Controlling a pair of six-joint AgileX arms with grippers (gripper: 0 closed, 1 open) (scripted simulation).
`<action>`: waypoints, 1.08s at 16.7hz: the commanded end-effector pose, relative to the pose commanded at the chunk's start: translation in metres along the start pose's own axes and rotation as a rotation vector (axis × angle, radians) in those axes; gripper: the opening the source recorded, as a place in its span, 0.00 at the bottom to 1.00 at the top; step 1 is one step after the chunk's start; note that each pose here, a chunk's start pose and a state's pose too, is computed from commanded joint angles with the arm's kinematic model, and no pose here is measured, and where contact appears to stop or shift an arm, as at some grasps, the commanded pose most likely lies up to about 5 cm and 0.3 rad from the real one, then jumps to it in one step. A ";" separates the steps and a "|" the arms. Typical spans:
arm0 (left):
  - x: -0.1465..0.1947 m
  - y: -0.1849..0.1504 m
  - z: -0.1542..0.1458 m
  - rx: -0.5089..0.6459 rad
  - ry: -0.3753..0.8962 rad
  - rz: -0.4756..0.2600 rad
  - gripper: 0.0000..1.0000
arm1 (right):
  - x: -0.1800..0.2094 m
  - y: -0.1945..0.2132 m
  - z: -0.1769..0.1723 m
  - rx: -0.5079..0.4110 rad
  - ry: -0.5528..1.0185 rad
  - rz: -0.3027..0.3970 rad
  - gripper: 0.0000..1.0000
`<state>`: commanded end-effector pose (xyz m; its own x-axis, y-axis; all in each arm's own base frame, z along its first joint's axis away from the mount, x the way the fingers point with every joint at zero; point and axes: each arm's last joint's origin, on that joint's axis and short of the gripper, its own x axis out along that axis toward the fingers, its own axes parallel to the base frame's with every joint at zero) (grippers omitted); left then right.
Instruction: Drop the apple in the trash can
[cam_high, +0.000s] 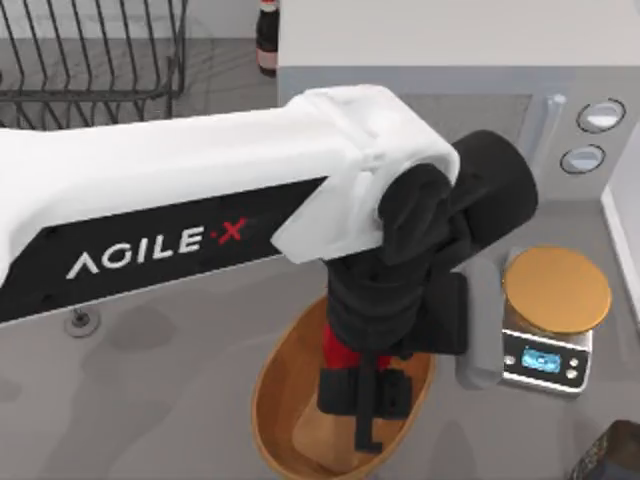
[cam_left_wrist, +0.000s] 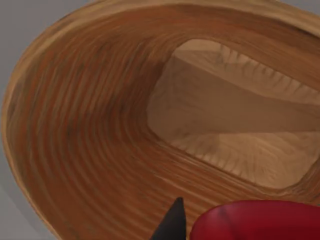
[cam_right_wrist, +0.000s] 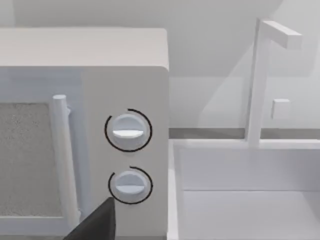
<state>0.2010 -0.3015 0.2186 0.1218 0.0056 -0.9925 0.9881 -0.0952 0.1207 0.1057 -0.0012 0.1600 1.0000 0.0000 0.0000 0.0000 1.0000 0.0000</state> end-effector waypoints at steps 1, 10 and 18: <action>0.008 0.000 -0.001 0.000 0.004 -0.002 0.00 | 0.000 0.000 0.000 0.000 0.000 0.000 1.00; 0.022 -0.002 -0.003 0.001 0.021 -0.015 0.23 | 0.000 0.000 0.000 0.000 0.000 0.000 1.00; 0.022 -0.002 -0.003 0.001 0.021 -0.015 0.83 | 0.000 0.000 0.000 0.000 0.000 0.000 1.00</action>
<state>0.2021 -0.2985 0.1961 0.1094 0.0277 -0.9936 0.9897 -0.0955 0.1063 0.1057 -0.0012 0.1600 1.0000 0.0000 0.0000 0.0000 1.0000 0.0000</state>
